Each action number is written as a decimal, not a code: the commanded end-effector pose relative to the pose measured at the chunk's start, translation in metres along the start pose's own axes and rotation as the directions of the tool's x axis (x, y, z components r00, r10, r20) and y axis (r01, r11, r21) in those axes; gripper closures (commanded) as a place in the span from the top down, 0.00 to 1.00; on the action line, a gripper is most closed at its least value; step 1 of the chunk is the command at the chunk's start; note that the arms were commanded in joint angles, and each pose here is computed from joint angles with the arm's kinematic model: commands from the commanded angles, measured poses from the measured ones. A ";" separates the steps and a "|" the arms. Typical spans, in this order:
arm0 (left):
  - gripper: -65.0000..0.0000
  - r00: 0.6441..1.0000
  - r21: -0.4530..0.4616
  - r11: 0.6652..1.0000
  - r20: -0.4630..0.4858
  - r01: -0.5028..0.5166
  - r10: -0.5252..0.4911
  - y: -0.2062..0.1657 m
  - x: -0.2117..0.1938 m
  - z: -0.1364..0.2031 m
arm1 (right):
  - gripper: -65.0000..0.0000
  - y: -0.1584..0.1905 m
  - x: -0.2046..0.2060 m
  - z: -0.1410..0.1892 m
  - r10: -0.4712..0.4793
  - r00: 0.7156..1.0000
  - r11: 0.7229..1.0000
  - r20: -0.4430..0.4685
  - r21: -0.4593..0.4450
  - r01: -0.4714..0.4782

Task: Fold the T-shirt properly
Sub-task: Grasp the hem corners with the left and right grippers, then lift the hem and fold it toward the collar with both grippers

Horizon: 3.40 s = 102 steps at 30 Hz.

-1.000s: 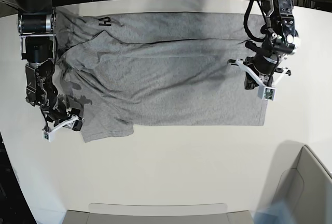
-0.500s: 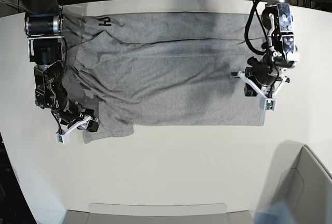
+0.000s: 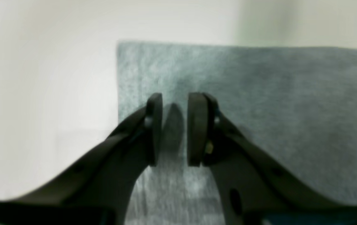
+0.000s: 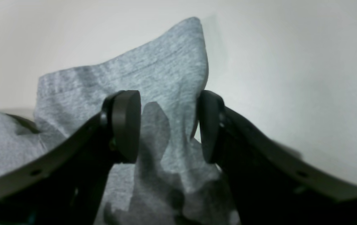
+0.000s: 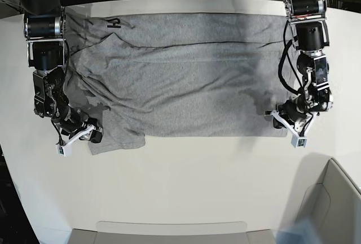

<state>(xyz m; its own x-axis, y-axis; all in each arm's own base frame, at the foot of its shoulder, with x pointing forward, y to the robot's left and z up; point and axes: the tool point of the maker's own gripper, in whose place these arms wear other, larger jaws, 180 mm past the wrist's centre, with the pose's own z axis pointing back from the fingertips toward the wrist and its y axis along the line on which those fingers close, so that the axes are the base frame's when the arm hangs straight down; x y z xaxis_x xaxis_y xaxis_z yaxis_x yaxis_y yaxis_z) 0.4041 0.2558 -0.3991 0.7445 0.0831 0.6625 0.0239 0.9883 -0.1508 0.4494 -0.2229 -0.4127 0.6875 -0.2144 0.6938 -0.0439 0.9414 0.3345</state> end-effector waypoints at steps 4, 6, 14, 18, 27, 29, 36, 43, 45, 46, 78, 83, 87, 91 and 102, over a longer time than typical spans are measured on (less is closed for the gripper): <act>0.23 0.996 0.025 1.000 0.085 -0.019 0.017 0.018 0.035 0.002 | 0.46 -0.004 0.006 0.002 0.014 1.000 1.000 -0.011 -0.015 -0.015; 0.23 0.996 0.039 0.999 0.082 -0.027 0.024 0.027 0.033 0.002 | 0.46 -0.003 0.007 0.001 0.014 1.000 1.000 -0.009 -0.014 -0.014; 0.23 0.999 0.023 1.000 0.032 -0.017 0.016 0.020 0.016 -0.017 | 0.46 0.000 0.015 0.001 0.021 1.000 1.000 0.002 -0.011 -0.021; 0.23 1.000 0.015 1.000 0.021 -0.008 0.008 0.016 0.011 -0.024 | 0.46 0.005 0.021 -0.001 0.019 1.000 1.000 0.011 -0.002 -0.019; 0.23 1.000 0.012 1.000 0.009 -0.011 0.011 0.015 0.008 -0.026 | 0.46 0.024 0.003 -0.011 0.094 0.994 0.995 -0.051 0.022 -0.093; 0.23 1.000 0.014 1.000 0.020 -0.017 0.017 0.016 0.011 -0.026 | 0.46 0.028 0.004 -0.013 0.116 0.992 0.993 -0.056 0.027 -0.115; 0.24 0.997 0.019 1.000 0.078 -0.012 0.011 0.018 0.035 -0.023 | 0.46 0.029 0.010 -0.014 0.127 0.992 0.992 -0.023 0.028 -0.126; 0.31 0.993 0.021 1.000 0.121 -0.015 0.012 0.018 0.047 -0.024 | 0.46 0.029 0.009 -0.014 0.127 0.992 0.992 -0.024 0.028 -0.126; 0.31 0.992 0.022 1.000 0.124 -0.014 0.012 0.019 0.049 -0.023 | 0.46 0.028 0.010 -0.013 0.128 0.992 0.992 -0.024 0.025 -0.127; 0.31 0.992 0.022 1.000 0.123 -0.012 0.009 0.018 0.048 -0.024 | 0.46 0.024 0.011 -0.012 0.129 0.991 0.992 -0.024 0.019 -0.129; 0.00 0.981 0.064 0.993 0.173 -0.097 0.085 0.035 0.046 -0.026 | 0.00 0.040 0.070 -0.015 0.332 0.940 0.943 0.082 -0.044 -0.329; 0.00 0.960 0.068 0.984 0.238 -0.167 0.147 0.050 0.061 -0.014 | 0.00 0.045 0.098 -0.010 0.342 0.931 0.940 0.129 -0.053 -0.338; 0.00 0.955 0.066 0.985 0.263 -0.161 0.139 0.049 0.070 -0.010 | 0.00 0.049 0.113 -0.007 0.348 0.925 0.937 0.153 -0.056 -0.344; 0.00 0.941 0.060 0.991 0.325 -0.123 0.097 0.043 0.094 0.002 | 0.00 0.055 0.130 -0.005 0.354 0.918 0.935 0.180 -0.058 -0.350; 0.00 0.942 0.067 0.993 0.328 -0.099 0.072 0.042 0.090 0.008 | 0.00 0.057 0.132 0.010 0.398 0.900 0.917 0.175 -0.062 -0.394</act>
<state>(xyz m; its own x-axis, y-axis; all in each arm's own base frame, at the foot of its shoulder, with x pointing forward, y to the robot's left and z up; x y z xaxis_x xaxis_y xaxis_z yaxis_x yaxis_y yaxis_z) 0.4529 0.2951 -0.3674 0.5478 0.1993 0.8125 -0.0965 0.9798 -0.1753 0.5121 -0.1916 -0.3317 0.5558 0.1588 0.8160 -0.2815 0.9595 0.0051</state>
